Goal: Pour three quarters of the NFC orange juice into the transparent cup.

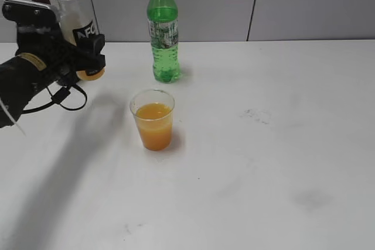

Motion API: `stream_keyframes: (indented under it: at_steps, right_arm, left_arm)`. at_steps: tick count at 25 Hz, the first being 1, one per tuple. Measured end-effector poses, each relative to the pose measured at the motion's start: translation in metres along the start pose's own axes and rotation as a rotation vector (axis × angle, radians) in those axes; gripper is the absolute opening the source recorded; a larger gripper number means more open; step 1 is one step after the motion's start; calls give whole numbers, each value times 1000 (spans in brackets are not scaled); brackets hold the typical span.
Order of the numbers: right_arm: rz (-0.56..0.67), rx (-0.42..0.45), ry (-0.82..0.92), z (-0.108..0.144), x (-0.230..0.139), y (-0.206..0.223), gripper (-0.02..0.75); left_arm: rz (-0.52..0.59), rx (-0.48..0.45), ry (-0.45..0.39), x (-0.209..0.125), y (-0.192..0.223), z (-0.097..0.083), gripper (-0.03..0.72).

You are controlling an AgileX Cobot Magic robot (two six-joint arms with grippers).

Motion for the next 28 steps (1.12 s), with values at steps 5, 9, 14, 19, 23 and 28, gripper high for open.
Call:
stream_keyframes:
  at_steps: [5, 9, 14, 19, 23, 28]
  right_arm:
    - [0, 0, 0, 0, 0, 0, 571]
    - [0, 0, 0, 0, 0, 0, 571]
    - [0, 0, 0, 0, 0, 0, 571]
    - [0, 0, 0, 0, 0, 0, 571]
    - [0, 0, 0, 0, 0, 0, 571]
    - [0, 0, 0, 0, 0, 0, 571]
  left_arm:
    - [-12, -23, -32, -12, 36, 3, 479]
    - [-34, -30, -38, -18, 64, 3, 479]
    - [-37, -29, -40, -32, 85, 4, 479]
    - [-2, -24, -43, -56, 89, 6, 479]
    - [-4, -22, -43, -60, 90, 7, 479]
    - [-9, -28, -40, -60, 90, 6, 479]
Point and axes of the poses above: a point on each arm's last joint axis where the gripper is mounted, y pointing out along that axis toward the gripper, z along the wrist's bending axis when the last joint is at zero, x = y × z, the point moved 4 cm from there along y, pointing out along that axis toward the gripper, and after that the axes turned 9 degrees about -y, right-handed, at the moved point
